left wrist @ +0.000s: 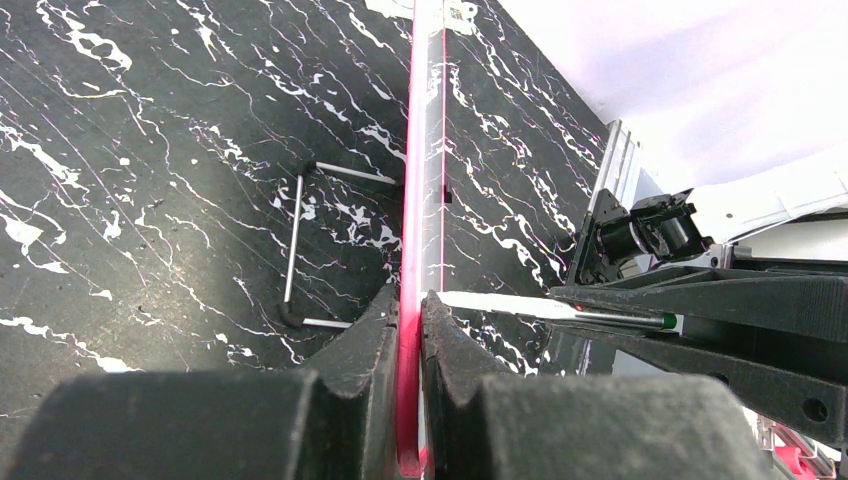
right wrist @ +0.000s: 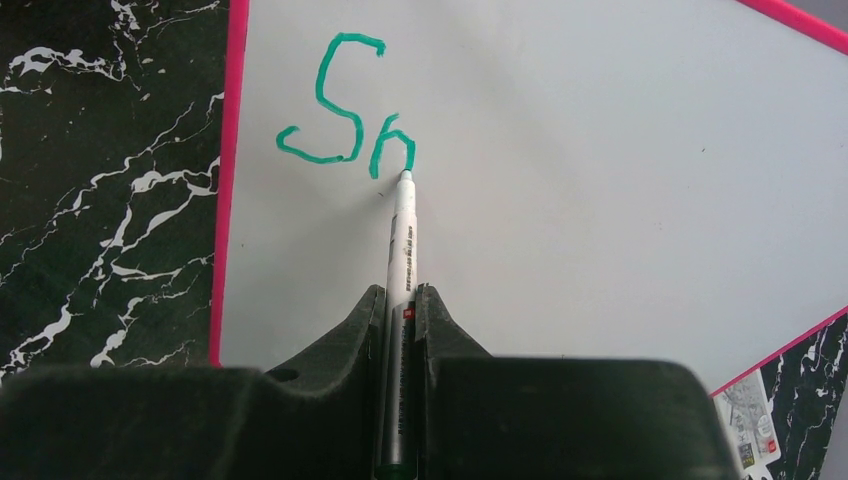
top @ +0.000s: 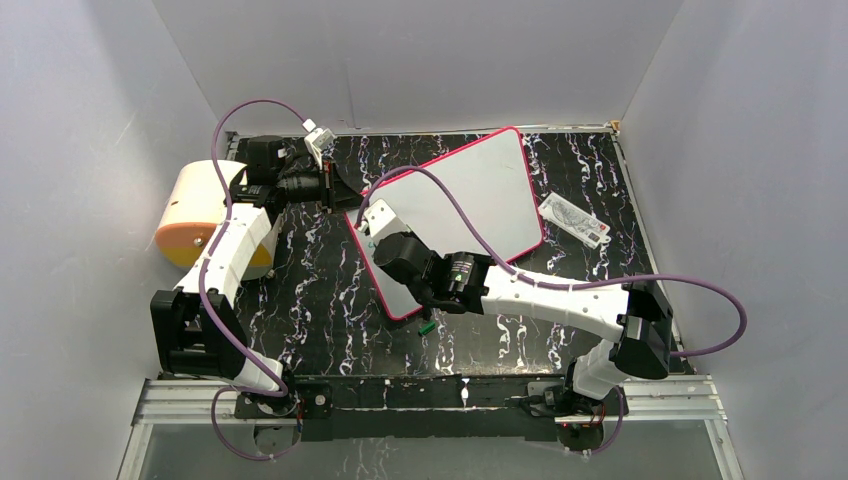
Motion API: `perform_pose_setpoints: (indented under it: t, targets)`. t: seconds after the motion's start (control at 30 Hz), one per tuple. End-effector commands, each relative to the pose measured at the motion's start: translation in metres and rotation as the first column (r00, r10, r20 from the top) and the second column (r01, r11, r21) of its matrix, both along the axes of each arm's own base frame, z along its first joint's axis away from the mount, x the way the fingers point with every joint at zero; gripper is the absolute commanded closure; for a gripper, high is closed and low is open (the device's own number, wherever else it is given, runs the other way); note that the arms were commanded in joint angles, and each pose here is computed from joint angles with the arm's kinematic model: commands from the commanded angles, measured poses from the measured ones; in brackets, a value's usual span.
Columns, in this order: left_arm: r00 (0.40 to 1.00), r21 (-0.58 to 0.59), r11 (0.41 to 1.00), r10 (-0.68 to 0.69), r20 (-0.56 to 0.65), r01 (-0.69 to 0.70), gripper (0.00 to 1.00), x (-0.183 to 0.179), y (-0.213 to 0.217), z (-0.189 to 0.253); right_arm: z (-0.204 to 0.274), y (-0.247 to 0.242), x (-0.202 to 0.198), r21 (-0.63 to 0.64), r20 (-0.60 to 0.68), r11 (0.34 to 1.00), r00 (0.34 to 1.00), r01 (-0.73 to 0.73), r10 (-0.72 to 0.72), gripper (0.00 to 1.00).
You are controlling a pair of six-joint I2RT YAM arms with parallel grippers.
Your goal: Write a sentence on the whiteboard
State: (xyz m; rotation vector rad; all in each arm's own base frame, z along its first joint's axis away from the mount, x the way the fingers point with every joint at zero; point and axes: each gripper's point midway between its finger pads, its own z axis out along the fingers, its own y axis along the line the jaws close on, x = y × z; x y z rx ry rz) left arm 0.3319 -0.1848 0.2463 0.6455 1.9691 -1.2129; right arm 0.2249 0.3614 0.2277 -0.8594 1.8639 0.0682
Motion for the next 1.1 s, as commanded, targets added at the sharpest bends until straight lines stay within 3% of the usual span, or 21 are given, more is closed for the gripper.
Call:
perform_pose_setpoints:
  t: [0.0,0.77,1.07]
  targets:
    - [0.999,0.052,0.998,0.02,-0.037,-0.018,1.0,-0.006,0.002,-0.021,0.011,-0.001,0.001,0.049,-0.011,0.999,1.0,0.007,-0.007,1.0]
    - [0.999,0.051,0.999,0.018,-0.04,-0.016,1.0,-0.006,0.002,-0.021,0.011,0.001,0.001,0.051,-0.013,0.999,1.0,0.007,-0.007,1.0]
    - [0.999,0.051,0.999,0.018,-0.038,-0.016,1.0,-0.006,0.002,-0.021,0.023,0.002,0.008,0.094,0.044,0.995,0.999,0.018,-0.023,1.0]
